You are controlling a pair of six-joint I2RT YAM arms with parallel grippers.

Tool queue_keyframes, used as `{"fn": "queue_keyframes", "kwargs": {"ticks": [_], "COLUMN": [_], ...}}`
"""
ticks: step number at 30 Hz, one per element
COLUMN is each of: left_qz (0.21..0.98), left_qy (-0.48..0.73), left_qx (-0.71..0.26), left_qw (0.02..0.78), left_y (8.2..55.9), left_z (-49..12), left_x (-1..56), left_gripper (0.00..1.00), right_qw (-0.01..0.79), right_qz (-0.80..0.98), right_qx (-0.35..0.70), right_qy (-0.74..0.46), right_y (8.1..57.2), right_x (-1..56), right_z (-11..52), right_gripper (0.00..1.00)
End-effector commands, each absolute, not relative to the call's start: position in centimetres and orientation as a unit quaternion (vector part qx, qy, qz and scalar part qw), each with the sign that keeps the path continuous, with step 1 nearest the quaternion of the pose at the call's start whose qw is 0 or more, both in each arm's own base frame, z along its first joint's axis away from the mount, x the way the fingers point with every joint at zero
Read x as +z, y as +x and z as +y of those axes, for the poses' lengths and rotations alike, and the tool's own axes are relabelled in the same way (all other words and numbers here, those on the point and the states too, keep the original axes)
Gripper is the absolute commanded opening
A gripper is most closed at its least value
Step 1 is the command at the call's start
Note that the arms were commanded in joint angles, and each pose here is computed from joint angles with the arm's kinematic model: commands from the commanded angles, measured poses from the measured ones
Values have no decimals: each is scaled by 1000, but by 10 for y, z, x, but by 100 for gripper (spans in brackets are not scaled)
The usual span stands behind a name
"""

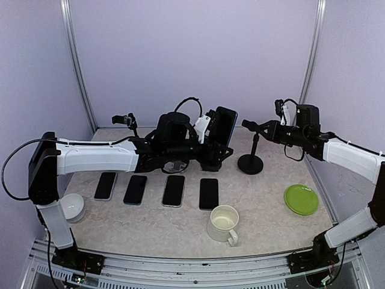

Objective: Remove the phone from the phone stand

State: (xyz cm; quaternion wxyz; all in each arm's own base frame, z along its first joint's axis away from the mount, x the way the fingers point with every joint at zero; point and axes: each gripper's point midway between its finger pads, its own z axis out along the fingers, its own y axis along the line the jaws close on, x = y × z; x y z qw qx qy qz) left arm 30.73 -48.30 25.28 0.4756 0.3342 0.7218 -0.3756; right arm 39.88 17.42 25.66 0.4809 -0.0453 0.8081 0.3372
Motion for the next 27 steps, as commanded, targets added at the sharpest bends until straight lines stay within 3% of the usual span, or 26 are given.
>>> {"fn": "queue_keyframes", "kwargs": {"ticks": [1, 13, 27], "left_qz": [702, 710, 715], "left_qy": [327, 319, 316], "left_qx": [-373, -367, -365], "left_qw": [511, 510, 506], "left_y": [307, 313, 319], "left_z": [-470, -463, -466], "left_x": [281, 272, 265], "left_gripper": [34, 34, 34], "right_qw": [547, 535, 524], "right_qz": [764, 767, 766], "right_qx": [336, 346, 359], "right_qy": [-67, -75, -100], "right_y": [426, 455, 453], "right_x": [302, 276, 255], "right_z": [175, 186, 195], "right_gripper": [0, 0, 2]}}
